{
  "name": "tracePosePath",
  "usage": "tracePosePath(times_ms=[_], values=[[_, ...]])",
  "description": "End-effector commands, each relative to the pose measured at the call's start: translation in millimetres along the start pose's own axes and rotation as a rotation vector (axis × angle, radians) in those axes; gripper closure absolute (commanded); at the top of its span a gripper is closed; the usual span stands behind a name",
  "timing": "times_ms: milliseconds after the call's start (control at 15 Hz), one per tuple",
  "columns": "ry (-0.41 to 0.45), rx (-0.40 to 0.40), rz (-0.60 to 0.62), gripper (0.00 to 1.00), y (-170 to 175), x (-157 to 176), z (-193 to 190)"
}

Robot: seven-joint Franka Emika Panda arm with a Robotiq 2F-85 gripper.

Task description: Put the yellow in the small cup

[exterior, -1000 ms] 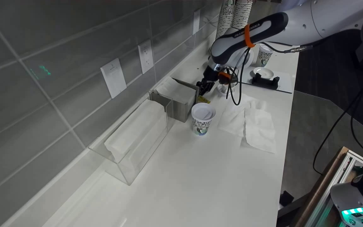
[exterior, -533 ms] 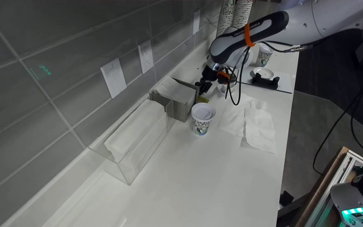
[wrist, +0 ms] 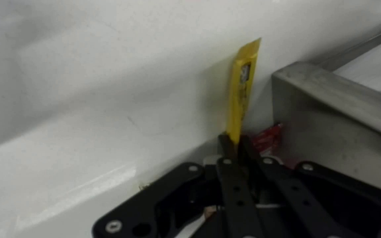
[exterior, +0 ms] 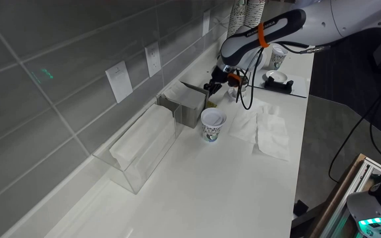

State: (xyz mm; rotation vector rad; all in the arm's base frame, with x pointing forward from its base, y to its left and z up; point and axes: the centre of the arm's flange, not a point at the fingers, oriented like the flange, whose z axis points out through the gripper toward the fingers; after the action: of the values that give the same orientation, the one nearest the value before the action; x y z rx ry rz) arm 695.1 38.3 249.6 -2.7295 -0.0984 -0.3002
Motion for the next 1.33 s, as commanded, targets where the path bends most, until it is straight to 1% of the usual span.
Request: tracePosePath(times_ms=[0, 333, 467, 533, 667, 800, 1000, 1133, 1267], values=[[0.061, -0.022, 0.006, 1.00, -16, -24, -33], [0.143, -0.041, 0.017, 1.00, -22, -39, -70], [0.203, -0.049, 0.037, 1.00, -22, -47, -86], [0.249, -0.060, 0.053, 1.00, -22, -51, -95], [0.368, -0.087, 0.074, 1.00, -18, -59, -115], [0.482, -0.114, 0.049, 1.00, -14, -66, -135], [0.600, -0.151, 0.076, 1.00, -5, -76, -159], [0.706, -0.197, 0.100, 1.00, 4, -81, -172], [0.813, -0.256, 0.148, 1.00, 16, -84, -188]])
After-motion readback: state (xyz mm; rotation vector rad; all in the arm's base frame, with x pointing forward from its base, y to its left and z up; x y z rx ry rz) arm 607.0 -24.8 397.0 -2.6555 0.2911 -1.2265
